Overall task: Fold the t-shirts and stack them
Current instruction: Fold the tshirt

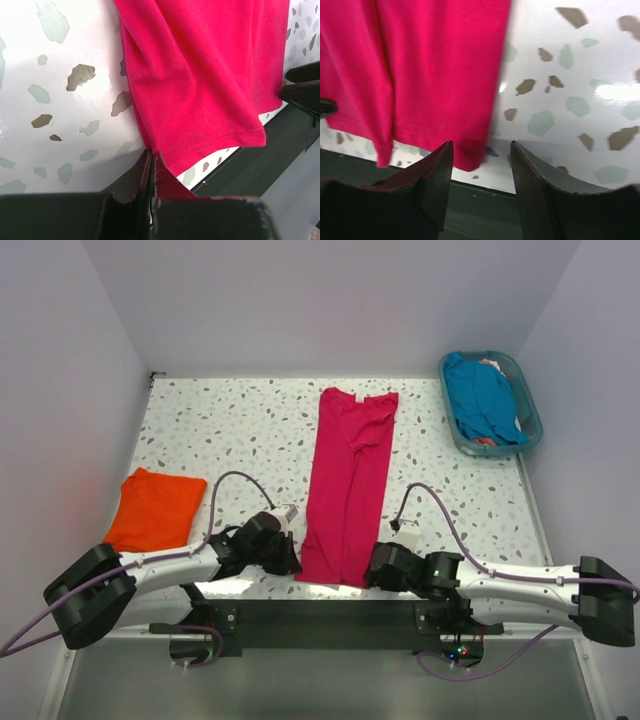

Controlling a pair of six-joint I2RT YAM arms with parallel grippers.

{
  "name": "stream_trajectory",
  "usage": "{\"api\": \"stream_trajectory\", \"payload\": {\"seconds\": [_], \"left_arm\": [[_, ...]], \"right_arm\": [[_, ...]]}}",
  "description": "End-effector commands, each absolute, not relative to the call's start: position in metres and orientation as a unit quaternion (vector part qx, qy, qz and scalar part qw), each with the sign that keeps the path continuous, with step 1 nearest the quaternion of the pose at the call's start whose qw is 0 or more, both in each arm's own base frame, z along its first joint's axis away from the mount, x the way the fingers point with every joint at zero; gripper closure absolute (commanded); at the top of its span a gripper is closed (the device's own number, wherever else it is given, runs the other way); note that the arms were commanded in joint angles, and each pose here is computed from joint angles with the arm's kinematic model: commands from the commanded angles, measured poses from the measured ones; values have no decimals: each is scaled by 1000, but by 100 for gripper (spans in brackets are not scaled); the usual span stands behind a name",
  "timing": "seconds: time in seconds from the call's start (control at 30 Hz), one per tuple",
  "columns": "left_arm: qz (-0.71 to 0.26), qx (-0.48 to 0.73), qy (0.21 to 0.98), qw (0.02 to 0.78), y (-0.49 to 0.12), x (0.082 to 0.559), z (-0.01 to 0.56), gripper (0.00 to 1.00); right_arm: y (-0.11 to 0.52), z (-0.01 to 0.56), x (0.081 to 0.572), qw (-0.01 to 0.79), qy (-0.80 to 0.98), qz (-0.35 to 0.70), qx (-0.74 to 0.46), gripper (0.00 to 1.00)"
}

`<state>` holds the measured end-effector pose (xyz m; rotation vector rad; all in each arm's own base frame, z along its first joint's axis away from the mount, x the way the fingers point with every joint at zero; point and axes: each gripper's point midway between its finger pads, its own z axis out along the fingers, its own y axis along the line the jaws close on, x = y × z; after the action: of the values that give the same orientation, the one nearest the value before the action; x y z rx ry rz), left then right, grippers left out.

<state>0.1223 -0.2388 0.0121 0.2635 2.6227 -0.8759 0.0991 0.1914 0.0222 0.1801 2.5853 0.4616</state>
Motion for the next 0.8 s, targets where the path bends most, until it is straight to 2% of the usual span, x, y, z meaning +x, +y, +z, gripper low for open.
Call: {"api": "stream_trajectory", "payload": {"seconds": [0.0, 0.17, 0.3, 0.33, 0.37, 0.4, 0.43, 0.67, 0.77], "left_arm": [[-294, 75, 939, 163, -226, 110, -2, 100], [-298, 70, 938, 165, -226, 110, -1, 100], [-304, 71, 934, 172, -228, 112, 5, 100], [-303, 73, 935, 170, -228, 111, 5, 100], [-308, 75, 933, 168, -230, 110, 7, 100], [-309, 76, 933, 168, -229, 109, 7, 100], [-311, 76, 933, 165, -229, 108, 8, 100], [-329, 68, 928, 159, -225, 96, 20, 100], [-342, 64, 920, 181, -231, 105, 39, 100]], "right_arm": [[215, 22, 98, 232, 936, 237, 119, 48], [217, 6, 90, 205, 937, 246, 140, 55], [210, 1, 86, 195, 947, 217, 134, 69], [210, 2, 85, 194, 948, 216, 133, 76], [211, 4, 85, 194, 948, 218, 127, 89], [206, 3, 82, 190, 952, 208, 120, 97], [205, 4, 80, 187, 954, 204, 113, 100], [189, 37, 78, 207, 959, 185, 56, 100], [197, 65, 88, 233, 954, 188, 32, 100]]}}
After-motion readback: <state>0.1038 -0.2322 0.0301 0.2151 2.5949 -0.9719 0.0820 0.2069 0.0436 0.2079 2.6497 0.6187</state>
